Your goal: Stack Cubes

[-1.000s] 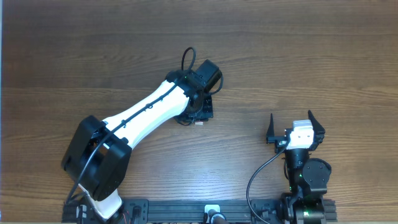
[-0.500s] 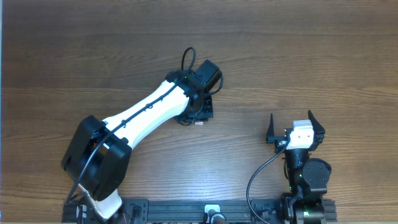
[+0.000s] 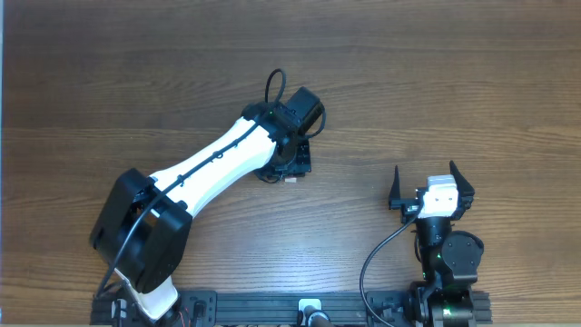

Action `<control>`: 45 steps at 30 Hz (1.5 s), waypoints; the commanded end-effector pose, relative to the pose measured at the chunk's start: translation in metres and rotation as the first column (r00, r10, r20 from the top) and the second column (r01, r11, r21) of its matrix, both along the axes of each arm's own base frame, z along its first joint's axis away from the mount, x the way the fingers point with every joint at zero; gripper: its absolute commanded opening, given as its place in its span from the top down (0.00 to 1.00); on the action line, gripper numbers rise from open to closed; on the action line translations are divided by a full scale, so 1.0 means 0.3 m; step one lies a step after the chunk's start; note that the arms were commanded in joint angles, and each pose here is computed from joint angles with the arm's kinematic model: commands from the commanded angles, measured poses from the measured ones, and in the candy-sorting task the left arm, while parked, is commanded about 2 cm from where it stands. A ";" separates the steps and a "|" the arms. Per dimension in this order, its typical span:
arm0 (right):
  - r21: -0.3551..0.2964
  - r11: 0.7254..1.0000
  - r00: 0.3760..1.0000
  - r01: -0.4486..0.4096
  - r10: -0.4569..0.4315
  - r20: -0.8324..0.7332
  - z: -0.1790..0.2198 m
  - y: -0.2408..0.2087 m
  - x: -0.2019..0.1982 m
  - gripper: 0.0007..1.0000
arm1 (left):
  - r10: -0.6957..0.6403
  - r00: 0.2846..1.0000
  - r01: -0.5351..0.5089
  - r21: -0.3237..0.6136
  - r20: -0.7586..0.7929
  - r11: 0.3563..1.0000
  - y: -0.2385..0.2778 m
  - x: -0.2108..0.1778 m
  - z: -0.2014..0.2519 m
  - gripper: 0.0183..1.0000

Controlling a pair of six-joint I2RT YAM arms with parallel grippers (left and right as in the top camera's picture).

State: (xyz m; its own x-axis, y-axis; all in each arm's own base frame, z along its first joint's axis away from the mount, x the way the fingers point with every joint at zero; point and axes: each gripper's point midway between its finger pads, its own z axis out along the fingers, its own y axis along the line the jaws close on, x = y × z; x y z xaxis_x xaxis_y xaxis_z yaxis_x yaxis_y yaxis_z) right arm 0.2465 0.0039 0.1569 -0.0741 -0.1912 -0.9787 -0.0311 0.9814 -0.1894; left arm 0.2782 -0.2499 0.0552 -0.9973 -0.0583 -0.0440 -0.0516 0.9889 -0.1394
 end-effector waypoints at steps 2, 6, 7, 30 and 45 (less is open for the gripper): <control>0.004 1.000 1.000 -0.002 0.002 0.000 -0.005 0.000 -0.001 0.01 | -0.010 1.000 0.010 -0.005 -0.002 1.000 -0.010 0.012 -0.006 0.71; 0.004 1.000 1.000 -0.002 0.002 0.000 -0.005 0.000 -0.001 0.01 | -0.010 1.000 0.010 -0.005 -0.003 1.000 -0.010 0.012 -0.006 0.70; 0.004 1.000 1.000 -0.002 0.002 0.000 -0.005 0.000 -0.001 0.01 | -0.011 1.000 0.011 -0.005 -0.002 1.000 -0.010 0.012 -0.006 0.69; 0.004 1.000 1.000 -0.002 0.002 0.000 -0.005 0.000 -0.001 0.01 | -0.017 1.000 0.017 -0.009 -0.006 1.000 -0.013 0.010 -0.007 0.54; 0.004 1.000 1.000 -0.002 0.002 0.000 -0.005 0.000 -0.001 0.01 | 0.025 0.999 -0.025 0.000 0.022 1.000 -0.008 0.032 -0.005 0.00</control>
State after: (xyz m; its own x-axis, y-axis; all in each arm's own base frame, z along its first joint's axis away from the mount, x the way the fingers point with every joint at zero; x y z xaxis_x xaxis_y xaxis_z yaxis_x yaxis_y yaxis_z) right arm 0.2465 0.0039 0.1569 -0.0741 -0.1912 -0.9787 -0.0311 0.9814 -0.1894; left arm 0.2799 -0.2519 0.0555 -0.9972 -0.0553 -0.0504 -0.0473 0.9878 -0.1484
